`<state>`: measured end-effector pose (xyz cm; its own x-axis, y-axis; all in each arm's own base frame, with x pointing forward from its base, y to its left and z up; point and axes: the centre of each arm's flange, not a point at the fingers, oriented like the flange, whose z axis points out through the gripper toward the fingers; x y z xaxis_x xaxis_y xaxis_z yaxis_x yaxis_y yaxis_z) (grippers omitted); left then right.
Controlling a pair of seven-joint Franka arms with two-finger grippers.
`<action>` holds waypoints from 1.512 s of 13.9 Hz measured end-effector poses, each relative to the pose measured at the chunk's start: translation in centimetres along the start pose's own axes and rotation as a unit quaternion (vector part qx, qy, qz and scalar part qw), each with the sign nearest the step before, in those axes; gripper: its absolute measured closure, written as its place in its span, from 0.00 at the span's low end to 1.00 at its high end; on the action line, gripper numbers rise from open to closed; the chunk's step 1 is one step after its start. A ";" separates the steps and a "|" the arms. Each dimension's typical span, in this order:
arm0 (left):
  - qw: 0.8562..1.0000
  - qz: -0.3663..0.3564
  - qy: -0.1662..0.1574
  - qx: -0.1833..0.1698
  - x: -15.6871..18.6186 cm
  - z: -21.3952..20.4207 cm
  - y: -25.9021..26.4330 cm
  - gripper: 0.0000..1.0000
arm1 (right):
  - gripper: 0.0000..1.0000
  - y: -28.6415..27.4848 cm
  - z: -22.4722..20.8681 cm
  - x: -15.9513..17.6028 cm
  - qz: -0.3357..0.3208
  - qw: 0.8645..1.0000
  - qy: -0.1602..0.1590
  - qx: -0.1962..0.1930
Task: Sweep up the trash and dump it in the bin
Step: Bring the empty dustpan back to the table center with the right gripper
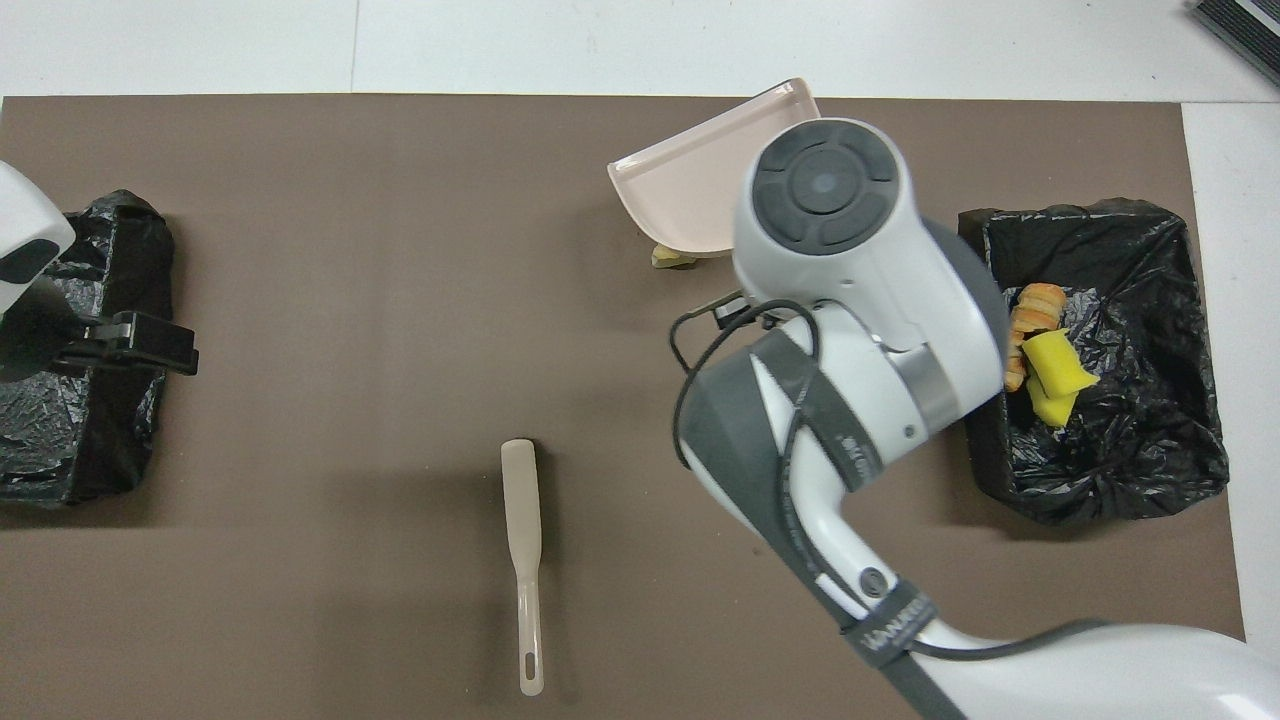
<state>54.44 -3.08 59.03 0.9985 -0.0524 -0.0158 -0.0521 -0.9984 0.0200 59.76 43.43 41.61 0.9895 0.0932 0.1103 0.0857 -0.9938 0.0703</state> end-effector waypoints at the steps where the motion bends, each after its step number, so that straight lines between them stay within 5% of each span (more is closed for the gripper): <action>1: 1.000 0.003 0.008 0.000 0.2 -0.1 -0.1 0.00 | 0.69 -2.2 1.4 -0.4 0.008 1.000 0.004 0.006; 6: 0.998 0.060 0.034 0.002 0.9 -0.1 0.2 0.00 | 0.69 -7.8 4.6 -2.8 0.034 0.999 -0.004 0.021; 14: 0.996 0.081 0.033 0.002 0.9 0.1 0.6 0.00 | 0.64 -7.6 3.8 -2.6 0.054 0.997 -0.024 0.049; 20: 0.996 0.084 0.037 -0.001 1.1 0.9 1.5 0.00 | 0.03 2.3 -4.9 2.2 0.122 0.990 0.023 0.062; 21: 0.996 0.082 0.042 -0.002 1.5 1.5 2.5 0.00 | 0.00 5.3 -6.6 2.7 0.140 0.988 0.029 0.058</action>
<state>55.76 -5.64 57.51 0.9743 -0.2136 0.0713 -0.2154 -0.9763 0.0198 62.14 38.83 48.80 0.9685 -0.1856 0.1659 -0.1735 -0.9812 -0.0849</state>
